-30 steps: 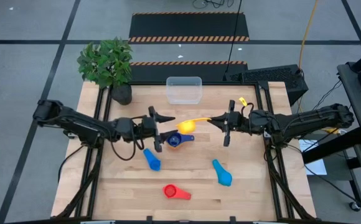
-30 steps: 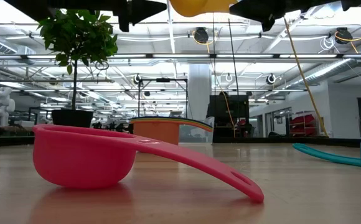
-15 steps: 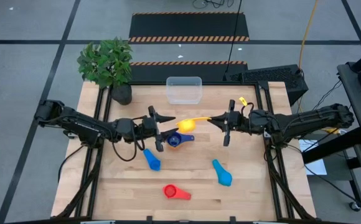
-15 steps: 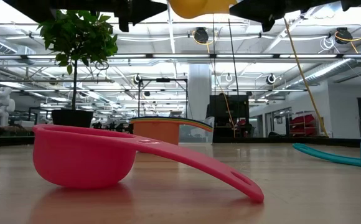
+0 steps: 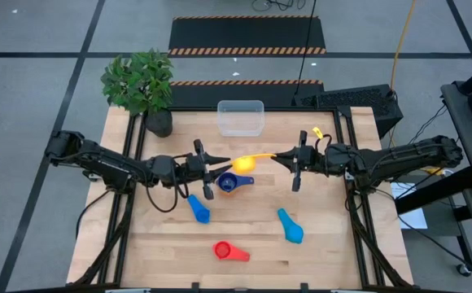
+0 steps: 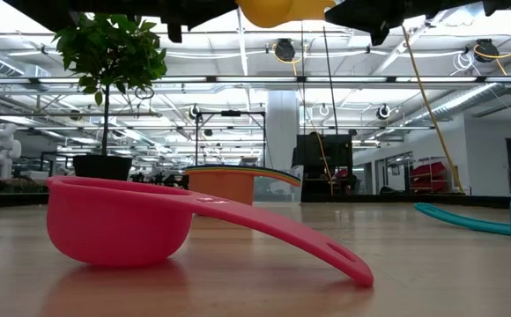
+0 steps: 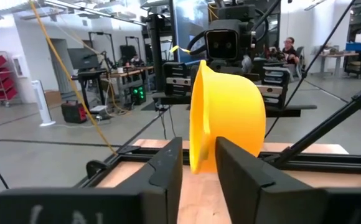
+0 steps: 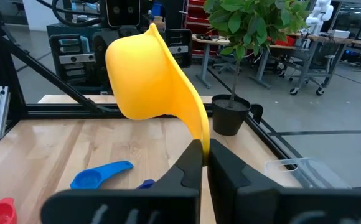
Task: Nest measuring cups in basket
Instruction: Stack the yellow measuring cup on top of the dark blue measuring cup
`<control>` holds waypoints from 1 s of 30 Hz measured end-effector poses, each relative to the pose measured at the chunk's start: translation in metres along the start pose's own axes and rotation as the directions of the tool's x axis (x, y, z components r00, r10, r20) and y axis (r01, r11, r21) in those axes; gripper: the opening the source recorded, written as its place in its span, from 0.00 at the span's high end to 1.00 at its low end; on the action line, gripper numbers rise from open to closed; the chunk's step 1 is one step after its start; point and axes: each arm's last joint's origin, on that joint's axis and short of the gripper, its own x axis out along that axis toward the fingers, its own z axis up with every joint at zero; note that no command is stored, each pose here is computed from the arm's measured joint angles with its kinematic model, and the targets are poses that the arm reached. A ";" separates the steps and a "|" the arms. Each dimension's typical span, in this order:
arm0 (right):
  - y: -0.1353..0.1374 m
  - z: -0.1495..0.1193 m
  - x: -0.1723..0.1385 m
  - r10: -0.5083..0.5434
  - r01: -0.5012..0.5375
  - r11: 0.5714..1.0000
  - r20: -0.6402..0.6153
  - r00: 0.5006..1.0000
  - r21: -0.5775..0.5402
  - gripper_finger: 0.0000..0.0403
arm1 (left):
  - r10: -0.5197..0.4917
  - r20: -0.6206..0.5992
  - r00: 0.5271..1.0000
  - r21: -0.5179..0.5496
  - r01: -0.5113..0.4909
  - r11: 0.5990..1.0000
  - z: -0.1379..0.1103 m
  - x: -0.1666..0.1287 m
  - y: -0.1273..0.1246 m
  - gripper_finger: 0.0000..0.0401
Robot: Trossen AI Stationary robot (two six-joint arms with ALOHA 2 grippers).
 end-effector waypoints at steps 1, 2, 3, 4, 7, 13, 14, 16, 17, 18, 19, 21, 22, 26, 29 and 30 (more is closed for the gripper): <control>0.000 0.000 0.000 0.000 0.000 1.000 0.000 1.000 0.000 1.00 | -0.001 0.000 1.000 0.005 0.001 1.000 0.000 0.000 0.000 0.77; 0.000 0.000 0.000 0.001 -0.001 1.000 -0.001 1.000 0.000 1.00 | -0.004 0.000 1.000 0.012 0.004 1.000 0.000 0.000 -0.001 0.78; 0.000 0.000 0.000 0.001 -0.001 1.000 -0.003 1.000 -0.001 1.00 | -0.006 0.001 1.000 0.021 0.006 1.000 0.000 -0.001 -0.002 0.80; 0.000 0.000 0.000 0.001 -0.001 1.000 -0.005 1.000 -0.002 1.00 | -0.007 0.001 1.000 0.028 0.007 1.000 0.000 -0.001 -0.002 0.81; 0.000 -0.001 0.000 0.001 -0.001 1.000 -0.007 1.000 -0.003 1.00 | -0.012 -0.002 1.000 0.043 0.012 0.999 0.000 -0.001 -0.003 0.89; 0.000 -0.001 0.000 0.001 -0.001 1.000 -0.008 1.000 -0.004 1.00 | -0.013 -0.016 1.000 0.052 0.014 0.999 -0.001 -0.001 -0.003 0.97; 0.000 -0.001 0.000 0.001 -0.001 1.000 -0.008 1.000 -0.005 1.00 | -0.013 -0.017 1.000 0.052 0.014 0.999 -0.001 -0.001 -0.003 0.96; 0.000 -0.001 0.000 0.001 -0.001 1.000 -0.008 1.000 -0.007 1.00 | -0.014 -0.017 1.000 0.052 0.014 0.999 -0.001 -0.001 -0.003 0.96; 0.000 -0.001 0.000 0.002 -0.002 1.000 -0.008 1.000 -0.011 1.00 | -0.013 -0.016 1.000 0.052 0.014 0.999 -0.001 -0.001 -0.003 0.97; 0.000 -0.001 0.000 0.002 -0.002 1.000 -0.008 1.000 -0.015 1.00 | -0.014 -0.017 1.000 0.052 0.014 0.999 -0.001 -0.001 -0.003 0.98; 0.000 -0.001 0.000 0.002 -0.003 1.000 -0.007 1.000 -0.021 1.00 | -0.014 -0.017 1.000 0.053 0.014 0.999 -0.001 -0.001 -0.003 0.98; 0.000 -0.001 0.000 0.003 -0.003 1.000 -0.007 1.000 -0.030 0.98 | -0.014 -0.016 1.000 0.053 0.014 0.999 -0.001 -0.001 -0.003 0.98; 0.000 -0.001 0.000 0.003 -0.003 1.000 -0.007 1.000 -0.030 0.97 | -0.014 -0.016 1.000 0.053 0.014 0.999 -0.001 -0.001 -0.003 0.98; 0.000 -0.002 0.000 0.007 -0.008 0.999 -0.018 1.000 -0.035 0.89 | -0.017 -0.016 1.000 0.064 0.017 0.998 -0.001 -0.001 -0.004 0.98; 0.001 -0.002 0.000 0.049 -0.050 0.998 -0.025 0.999 -0.043 0.82 | -0.038 -0.005 0.999 0.061 0.038 0.997 0.000 -0.002 -0.006 0.99; 0.002 -0.002 0.000 0.057 -0.059 0.997 -0.025 0.998 -0.052 0.79 | -0.049 0.004 0.999 0.059 0.049 0.997 0.001 -0.002 -0.006 0.99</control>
